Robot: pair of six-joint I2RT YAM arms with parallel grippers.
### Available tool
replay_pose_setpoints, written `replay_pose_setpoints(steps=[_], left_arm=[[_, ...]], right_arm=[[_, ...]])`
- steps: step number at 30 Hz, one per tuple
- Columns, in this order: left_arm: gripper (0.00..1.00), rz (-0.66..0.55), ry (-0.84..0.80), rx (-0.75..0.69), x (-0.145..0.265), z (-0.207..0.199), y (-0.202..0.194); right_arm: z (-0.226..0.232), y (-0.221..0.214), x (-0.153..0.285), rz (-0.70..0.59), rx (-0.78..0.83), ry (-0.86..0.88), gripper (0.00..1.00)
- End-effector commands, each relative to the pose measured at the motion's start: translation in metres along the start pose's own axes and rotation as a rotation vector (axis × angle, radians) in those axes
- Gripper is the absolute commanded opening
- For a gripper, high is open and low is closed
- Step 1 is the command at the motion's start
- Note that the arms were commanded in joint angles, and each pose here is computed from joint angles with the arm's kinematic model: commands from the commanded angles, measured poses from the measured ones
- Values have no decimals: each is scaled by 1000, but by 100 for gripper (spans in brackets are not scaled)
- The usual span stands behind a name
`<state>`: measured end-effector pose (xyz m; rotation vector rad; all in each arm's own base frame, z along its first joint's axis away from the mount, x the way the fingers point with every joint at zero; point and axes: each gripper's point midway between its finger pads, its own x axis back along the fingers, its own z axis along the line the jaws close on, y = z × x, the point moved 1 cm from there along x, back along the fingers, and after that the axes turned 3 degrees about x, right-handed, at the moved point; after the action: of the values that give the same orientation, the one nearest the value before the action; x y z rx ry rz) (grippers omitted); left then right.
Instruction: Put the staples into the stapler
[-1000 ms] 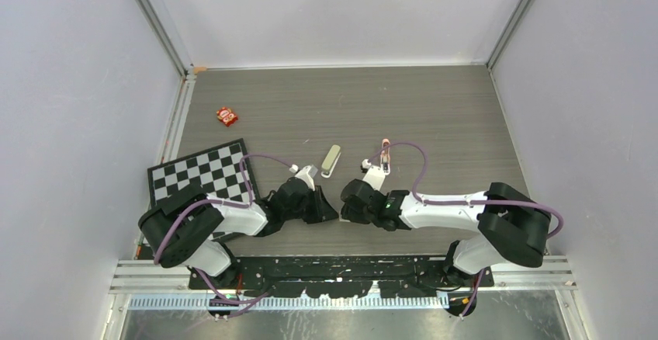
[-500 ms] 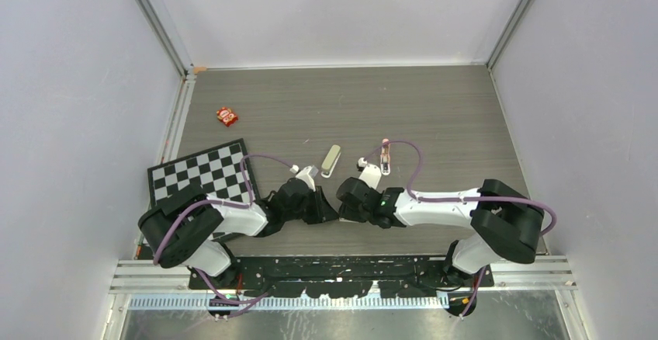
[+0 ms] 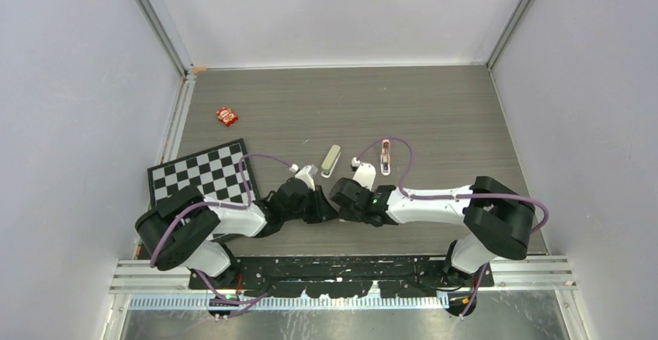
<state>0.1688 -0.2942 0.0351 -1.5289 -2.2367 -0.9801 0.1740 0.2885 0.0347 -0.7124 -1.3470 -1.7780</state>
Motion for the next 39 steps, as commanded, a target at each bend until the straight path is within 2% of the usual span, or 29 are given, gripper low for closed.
replay_pose_setpoints(steps=[1,22,28,39], left_arm=[[15,-38,-16,-20,4,-4,6],[15,-50,-11,-20,8,-3,7],[15,-52,-11,-20,9,-3,7],[15,-57,-5,-21,11,-2,8]], right_arm=[[-11,1,0,-17,55,-78,29],[-16,1,9,-21,80,-80,31],[-10,6,15,-33,80,-49,34],[-4,14,27,-40,107,-14,33]])
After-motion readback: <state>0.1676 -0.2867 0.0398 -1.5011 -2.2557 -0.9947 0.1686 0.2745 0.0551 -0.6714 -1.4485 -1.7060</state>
